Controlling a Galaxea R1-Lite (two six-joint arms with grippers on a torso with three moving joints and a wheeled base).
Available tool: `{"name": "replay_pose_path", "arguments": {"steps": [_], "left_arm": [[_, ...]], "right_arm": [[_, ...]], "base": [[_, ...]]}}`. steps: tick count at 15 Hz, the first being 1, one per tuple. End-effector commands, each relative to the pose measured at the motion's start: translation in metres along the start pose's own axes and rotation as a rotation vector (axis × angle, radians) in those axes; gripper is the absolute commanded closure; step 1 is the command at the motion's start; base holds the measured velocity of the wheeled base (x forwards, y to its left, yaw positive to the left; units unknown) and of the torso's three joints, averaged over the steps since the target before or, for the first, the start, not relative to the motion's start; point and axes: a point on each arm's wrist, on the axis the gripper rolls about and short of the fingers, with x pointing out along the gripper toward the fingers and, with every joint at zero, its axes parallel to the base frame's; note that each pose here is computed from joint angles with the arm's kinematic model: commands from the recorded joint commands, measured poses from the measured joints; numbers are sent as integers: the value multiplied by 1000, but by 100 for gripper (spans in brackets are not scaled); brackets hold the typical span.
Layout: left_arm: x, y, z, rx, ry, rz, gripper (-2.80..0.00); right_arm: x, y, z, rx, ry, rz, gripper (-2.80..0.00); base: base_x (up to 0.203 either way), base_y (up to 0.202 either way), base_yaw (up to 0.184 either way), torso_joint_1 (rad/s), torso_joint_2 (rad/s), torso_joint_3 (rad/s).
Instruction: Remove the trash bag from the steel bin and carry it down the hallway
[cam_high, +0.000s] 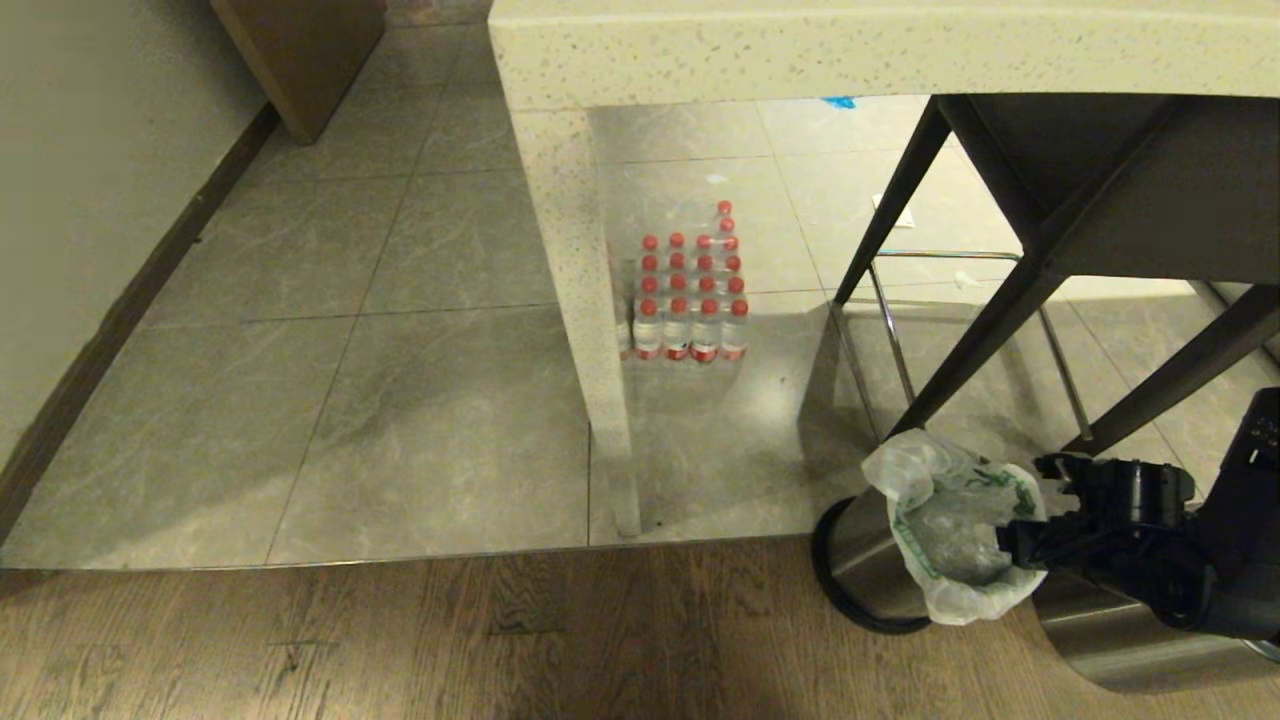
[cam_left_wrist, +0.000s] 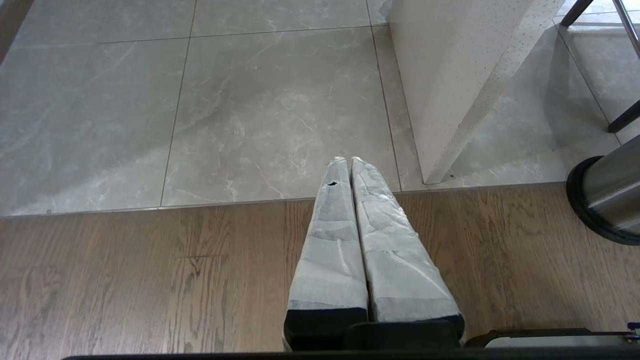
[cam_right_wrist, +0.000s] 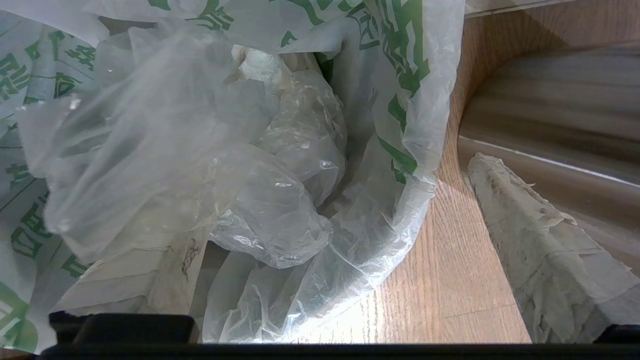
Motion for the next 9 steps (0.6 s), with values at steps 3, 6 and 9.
{"name": "replay_pose_path", "arguments": {"steps": [3,6,9], "left_arm": [[0,0,0,0,-2,1,0],[0,0,0,0,0,2,0],[0,0,0,0,-2,1,0]], "right_arm": [[-5,5,-4,1,41,14,-280],[-64,19,11,3,145,49,-280],[-185,26,49,-4,-43,69,-280]], "base": [[0,0,0,0,0,0],[0,0,0,0,0,0],[0,0,0,0,0,0]]}}
